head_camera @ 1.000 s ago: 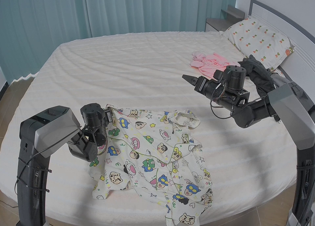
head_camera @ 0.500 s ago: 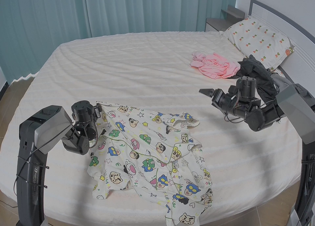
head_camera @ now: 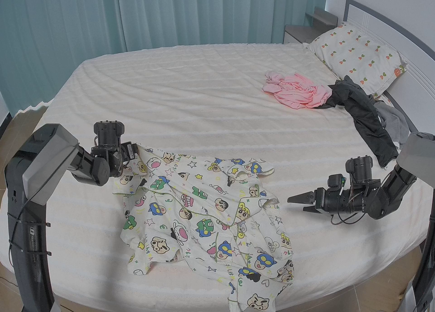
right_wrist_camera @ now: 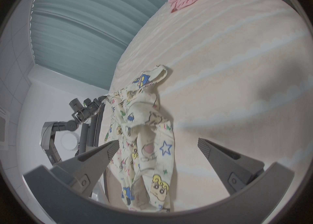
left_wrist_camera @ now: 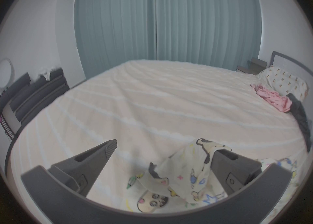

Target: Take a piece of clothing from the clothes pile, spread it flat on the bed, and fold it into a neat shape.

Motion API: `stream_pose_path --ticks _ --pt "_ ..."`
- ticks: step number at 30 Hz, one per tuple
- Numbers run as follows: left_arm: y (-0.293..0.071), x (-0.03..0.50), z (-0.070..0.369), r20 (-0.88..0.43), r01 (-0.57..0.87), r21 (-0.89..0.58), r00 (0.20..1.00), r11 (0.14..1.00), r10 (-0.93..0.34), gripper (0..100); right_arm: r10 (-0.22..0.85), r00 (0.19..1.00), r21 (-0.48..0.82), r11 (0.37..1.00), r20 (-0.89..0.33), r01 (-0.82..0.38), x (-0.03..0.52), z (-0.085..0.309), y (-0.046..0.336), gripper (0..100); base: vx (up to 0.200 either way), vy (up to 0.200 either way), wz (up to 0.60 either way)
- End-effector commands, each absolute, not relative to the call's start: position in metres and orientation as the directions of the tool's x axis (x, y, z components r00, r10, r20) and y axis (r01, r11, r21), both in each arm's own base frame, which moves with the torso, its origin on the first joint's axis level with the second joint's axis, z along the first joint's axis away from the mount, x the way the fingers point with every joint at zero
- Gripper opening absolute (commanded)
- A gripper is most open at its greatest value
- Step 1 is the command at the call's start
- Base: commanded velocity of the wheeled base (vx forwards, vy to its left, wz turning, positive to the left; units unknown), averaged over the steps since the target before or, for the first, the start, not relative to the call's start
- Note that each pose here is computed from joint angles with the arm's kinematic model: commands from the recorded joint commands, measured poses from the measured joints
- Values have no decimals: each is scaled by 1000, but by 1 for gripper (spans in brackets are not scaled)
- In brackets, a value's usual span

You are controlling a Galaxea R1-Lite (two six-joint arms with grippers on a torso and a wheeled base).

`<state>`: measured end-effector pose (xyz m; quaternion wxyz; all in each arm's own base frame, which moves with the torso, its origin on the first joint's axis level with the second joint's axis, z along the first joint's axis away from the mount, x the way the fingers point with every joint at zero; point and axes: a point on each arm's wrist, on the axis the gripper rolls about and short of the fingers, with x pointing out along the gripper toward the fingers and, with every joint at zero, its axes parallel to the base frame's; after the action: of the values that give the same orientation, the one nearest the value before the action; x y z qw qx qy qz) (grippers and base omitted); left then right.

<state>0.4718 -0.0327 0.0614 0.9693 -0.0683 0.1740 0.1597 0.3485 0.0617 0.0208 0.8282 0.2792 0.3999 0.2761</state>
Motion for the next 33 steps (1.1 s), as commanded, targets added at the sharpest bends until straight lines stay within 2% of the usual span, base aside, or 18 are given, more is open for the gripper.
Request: stream_pose_path --ticks 1,4,6,7,8,9,17,20,27,33 --pt "-34 468 148 -317 -269 -315 934 910 166 100 750 449 727 632 -486 -270 330 16 50 100 0 0 0" --pt "-34 471 168 -315 -275 -471 940 838 131 100 761 432 731 623 -485 -278 331 11 50 100 0 0 0" --pt "-34 463 185 -310 -229 -595 950 770 42 100 761 426 727 626 -489 -283 331 7 50 100 0 0 0" --pt "-34 463 185 -310 -229 -595 950 770 42 100 761 426 727 626 -489 -283 331 7 50 100 0 0 0" --pt "-34 453 195 -332 -194 -665 942 721 -52 100 762 421 728 626 -492 -281 331 5 50 100 0 0 0" --pt "-34 449 197 -350 -187 -682 932 707 -90 100 764 417 730 624 -493 -280 331 4 50 100 0 0 0" --pt "-19 446 193 -460 -256 -682 879 685 -129 100 769 407 734 618 -492 -282 331 1 51 100 0 0 0" --pt "-14 446 190 -526 -296 -712 826 637 -204 100 770 399 730 620 -497 -288 331 -3 53 100 0 0 0" --pt "6 457 198 -537 -357 -748 821 560 -193 100 770 397 725 623 -500 -293 330 -4 53 100 0 0 0" --pt "10 448 191 -598 -414 -725 774 550 -207 100 769 393 724 624 -504 -294 332 -8 53 100 0 0 0"
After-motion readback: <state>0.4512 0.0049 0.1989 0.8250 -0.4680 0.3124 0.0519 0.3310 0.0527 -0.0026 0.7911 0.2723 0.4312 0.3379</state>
